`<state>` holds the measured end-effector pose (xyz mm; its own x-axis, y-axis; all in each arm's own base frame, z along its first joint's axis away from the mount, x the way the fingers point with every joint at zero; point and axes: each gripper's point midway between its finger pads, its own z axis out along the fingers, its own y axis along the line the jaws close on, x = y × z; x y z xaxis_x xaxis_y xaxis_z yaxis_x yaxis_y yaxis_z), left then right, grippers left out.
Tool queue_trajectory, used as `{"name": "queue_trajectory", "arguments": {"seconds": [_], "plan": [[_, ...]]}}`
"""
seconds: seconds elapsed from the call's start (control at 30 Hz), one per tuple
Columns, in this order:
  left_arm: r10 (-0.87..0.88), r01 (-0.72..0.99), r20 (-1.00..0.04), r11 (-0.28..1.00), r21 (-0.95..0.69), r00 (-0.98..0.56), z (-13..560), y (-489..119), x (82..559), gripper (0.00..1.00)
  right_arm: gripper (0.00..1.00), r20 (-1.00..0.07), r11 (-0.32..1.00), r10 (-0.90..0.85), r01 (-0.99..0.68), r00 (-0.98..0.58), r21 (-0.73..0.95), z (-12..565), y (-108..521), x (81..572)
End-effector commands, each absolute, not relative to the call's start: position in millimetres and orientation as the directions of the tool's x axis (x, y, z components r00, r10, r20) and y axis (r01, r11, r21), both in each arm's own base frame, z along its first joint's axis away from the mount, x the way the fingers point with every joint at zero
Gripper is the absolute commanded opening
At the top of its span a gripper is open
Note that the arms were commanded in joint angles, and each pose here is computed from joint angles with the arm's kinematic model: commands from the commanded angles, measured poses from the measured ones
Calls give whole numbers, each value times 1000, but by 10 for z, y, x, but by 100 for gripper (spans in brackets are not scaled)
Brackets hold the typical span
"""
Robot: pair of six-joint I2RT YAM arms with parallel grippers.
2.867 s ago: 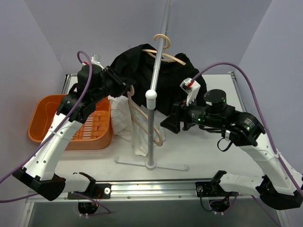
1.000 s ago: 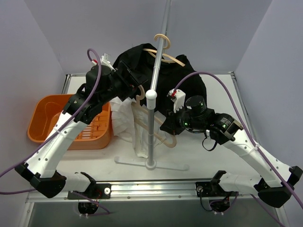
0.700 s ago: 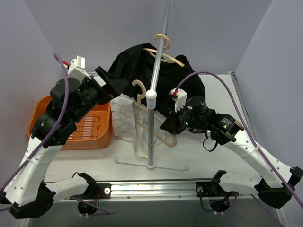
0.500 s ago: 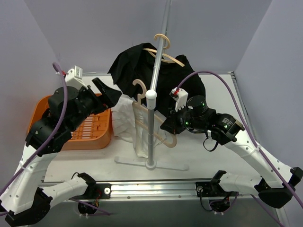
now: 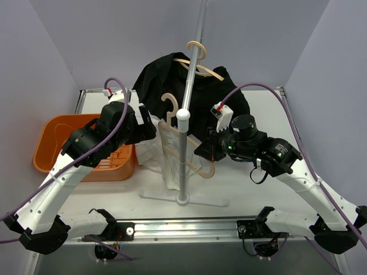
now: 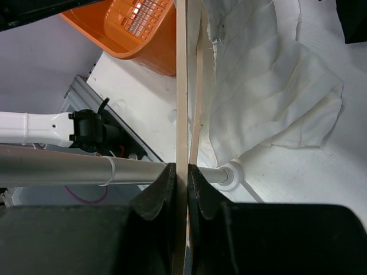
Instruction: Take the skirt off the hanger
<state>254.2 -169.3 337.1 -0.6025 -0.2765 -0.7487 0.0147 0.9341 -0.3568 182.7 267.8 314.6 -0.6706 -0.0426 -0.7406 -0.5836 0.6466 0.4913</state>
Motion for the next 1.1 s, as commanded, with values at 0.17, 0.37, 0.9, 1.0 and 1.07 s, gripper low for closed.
{"name": "queue_trajectory", "arguments": {"seconds": [0.17,0.37,0.9,1.0,1.07], "plan": [[-221,22,-786,958,-285,-577,3334,-1763,2726,100,0,-789,560,44,-639,-613,527,3605,2770,1795],[-199,3,-786,969,-247,-586,3143,-1777,2796,100,0,-788,558,46,-638,-614,530,3614,2760,1783],[-182,30,-778,968,-249,-602,2890,-2055,3033,90,0,-790,552,49,-643,-611,531,3664,2738,1752],[-181,19,-780,971,-239,-599,2847,-2038,3067,82,0,-791,553,48,-643,-610,529,3664,2727,1743],[-175,16,-783,973,-230,-597,2833,-2021,3070,69,0,-791,555,48,-642,-610,529,3661,2721,1740]]}}
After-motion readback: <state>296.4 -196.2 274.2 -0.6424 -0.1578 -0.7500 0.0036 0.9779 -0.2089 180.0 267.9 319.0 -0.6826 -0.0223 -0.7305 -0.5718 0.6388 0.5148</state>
